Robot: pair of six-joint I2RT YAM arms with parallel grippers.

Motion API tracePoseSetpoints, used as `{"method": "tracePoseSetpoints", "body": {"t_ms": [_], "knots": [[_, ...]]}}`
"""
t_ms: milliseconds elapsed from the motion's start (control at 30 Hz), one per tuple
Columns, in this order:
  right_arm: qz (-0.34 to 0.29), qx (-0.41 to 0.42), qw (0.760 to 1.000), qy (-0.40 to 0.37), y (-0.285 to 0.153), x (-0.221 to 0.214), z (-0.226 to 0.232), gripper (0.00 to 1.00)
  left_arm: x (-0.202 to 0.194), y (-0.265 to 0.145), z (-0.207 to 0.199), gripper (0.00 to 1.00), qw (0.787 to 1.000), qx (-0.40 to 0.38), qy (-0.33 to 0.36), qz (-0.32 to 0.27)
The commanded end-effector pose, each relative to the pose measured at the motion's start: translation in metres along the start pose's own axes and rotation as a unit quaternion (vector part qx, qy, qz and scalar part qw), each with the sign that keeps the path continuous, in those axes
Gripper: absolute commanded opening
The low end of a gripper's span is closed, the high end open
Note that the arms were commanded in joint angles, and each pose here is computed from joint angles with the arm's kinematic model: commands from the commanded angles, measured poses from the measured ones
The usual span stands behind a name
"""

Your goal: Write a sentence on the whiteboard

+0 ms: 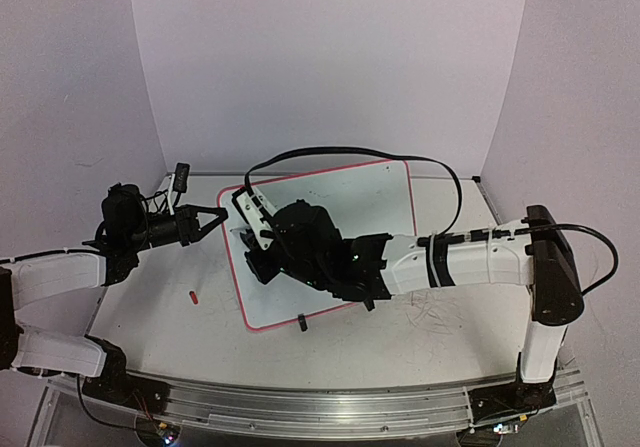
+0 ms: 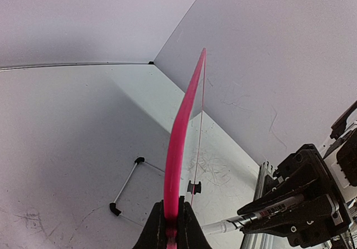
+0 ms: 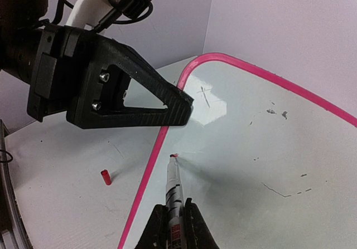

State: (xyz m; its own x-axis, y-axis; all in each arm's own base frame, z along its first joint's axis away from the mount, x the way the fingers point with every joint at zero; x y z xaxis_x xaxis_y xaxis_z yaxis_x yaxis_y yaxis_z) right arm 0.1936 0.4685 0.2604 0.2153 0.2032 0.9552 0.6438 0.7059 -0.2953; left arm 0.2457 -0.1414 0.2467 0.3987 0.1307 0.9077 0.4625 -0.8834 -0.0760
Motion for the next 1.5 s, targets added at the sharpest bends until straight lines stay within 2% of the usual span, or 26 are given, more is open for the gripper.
{"method": "tracePoseSetpoints", "body": {"t_ms": [0, 1300, 1467], "knots": [[0.002, -0.014, 1.000, 0.012, 0.005, 0.002, -0.002, 0.00, 0.010, -0.003, -0.009, 0.00, 0.999, -0.015, 0.028, -0.019], [0.028, 0.007, 0.998, 0.051, -0.014, -0.017, 0.003, 0.00, 0.009, -0.002, -0.008, 0.00, 0.999, -0.019, 0.028, -0.016], [-0.014, 0.042, 0.997, 0.071, -0.029, 0.008, 0.004, 0.00, 0.009, -0.002, -0.008, 0.00, 0.999, -0.019, 0.027, -0.016]]}}
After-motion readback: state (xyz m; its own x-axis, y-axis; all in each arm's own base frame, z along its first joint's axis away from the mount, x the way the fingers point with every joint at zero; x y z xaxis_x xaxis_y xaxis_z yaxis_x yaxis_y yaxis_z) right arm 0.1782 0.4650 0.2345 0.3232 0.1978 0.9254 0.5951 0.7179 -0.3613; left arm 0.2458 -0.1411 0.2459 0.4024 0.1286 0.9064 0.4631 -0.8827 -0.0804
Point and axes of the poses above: each gripper's point midway between its finger pads, its own y axis out along the fingers, its own z axis along the line the jaws close on, x = y × z, the point moved 9 cm from there along -y, back along the fingers, and after that the axes turned 7 degrees about y, right-handed, at the moved point
